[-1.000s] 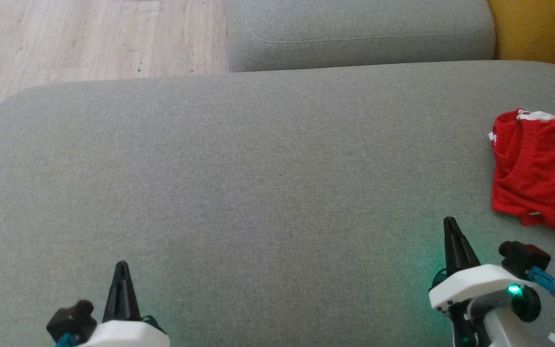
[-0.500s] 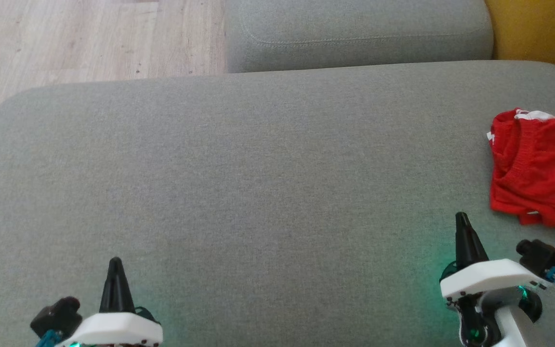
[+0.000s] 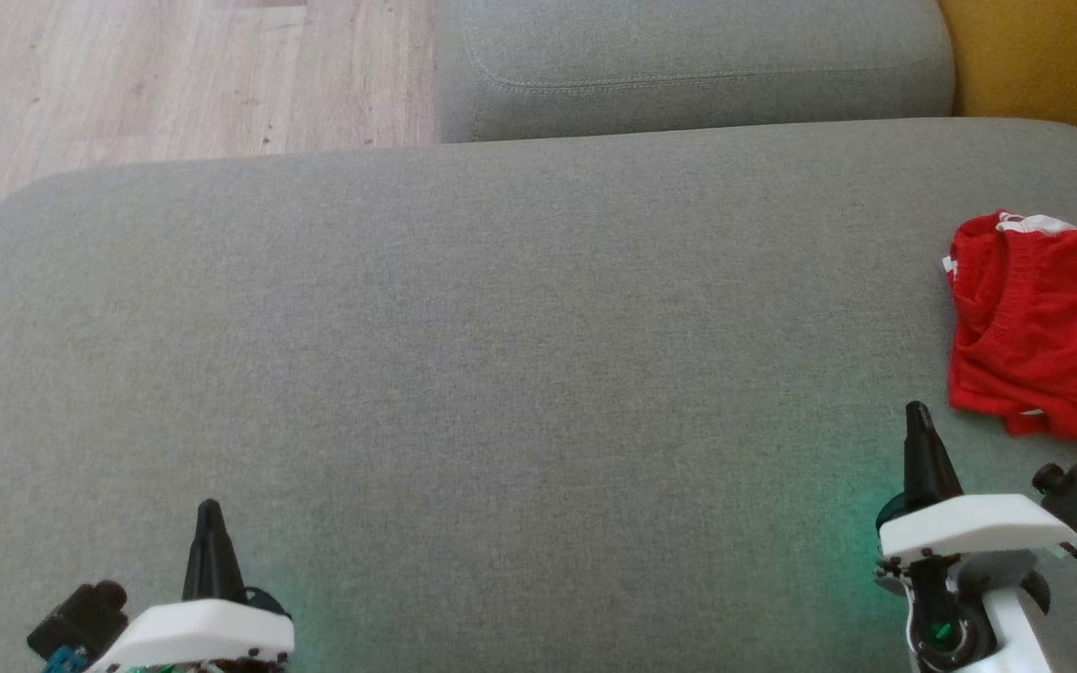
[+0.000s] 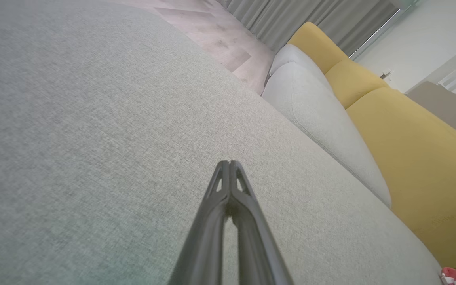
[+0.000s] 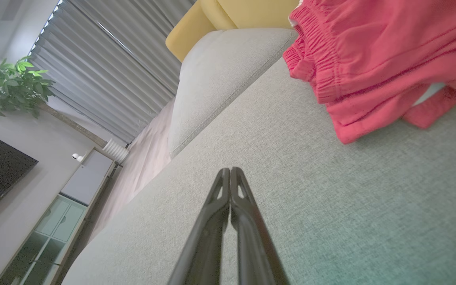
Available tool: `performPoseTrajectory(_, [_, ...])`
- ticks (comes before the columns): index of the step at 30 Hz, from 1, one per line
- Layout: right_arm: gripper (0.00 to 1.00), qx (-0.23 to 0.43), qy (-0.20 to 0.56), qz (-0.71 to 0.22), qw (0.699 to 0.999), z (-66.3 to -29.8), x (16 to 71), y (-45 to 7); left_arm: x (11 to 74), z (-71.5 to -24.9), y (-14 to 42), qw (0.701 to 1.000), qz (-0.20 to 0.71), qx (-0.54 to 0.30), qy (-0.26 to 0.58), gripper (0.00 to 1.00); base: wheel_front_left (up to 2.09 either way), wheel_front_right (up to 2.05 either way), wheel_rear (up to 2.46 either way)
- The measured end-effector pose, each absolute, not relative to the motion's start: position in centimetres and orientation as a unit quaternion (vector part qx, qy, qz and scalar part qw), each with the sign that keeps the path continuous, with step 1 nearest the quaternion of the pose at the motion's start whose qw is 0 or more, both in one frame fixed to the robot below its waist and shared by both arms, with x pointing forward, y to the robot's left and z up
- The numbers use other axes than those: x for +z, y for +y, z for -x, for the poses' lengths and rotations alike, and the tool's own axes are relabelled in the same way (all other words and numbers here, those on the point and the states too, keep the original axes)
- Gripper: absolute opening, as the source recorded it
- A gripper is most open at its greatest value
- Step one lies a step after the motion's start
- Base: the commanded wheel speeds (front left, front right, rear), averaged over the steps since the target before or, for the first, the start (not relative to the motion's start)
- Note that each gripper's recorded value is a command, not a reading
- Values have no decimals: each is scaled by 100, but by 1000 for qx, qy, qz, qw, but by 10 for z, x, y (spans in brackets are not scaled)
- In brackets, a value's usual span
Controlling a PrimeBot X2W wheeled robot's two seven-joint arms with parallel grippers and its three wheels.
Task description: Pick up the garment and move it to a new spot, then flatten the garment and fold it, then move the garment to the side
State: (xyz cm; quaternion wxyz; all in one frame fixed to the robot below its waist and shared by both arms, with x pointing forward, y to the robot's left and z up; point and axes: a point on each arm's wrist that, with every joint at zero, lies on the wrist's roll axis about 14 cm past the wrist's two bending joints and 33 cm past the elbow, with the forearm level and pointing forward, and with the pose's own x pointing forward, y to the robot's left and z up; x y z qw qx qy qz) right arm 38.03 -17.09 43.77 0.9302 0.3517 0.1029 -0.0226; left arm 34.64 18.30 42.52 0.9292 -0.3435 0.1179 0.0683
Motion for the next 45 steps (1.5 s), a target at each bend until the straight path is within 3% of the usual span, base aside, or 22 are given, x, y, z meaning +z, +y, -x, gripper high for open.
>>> performPoseTrajectory(45, [0,-49,59,-575,815,-382,462,-192,446,-361,186,814,571,62,88,0,0,0,0])
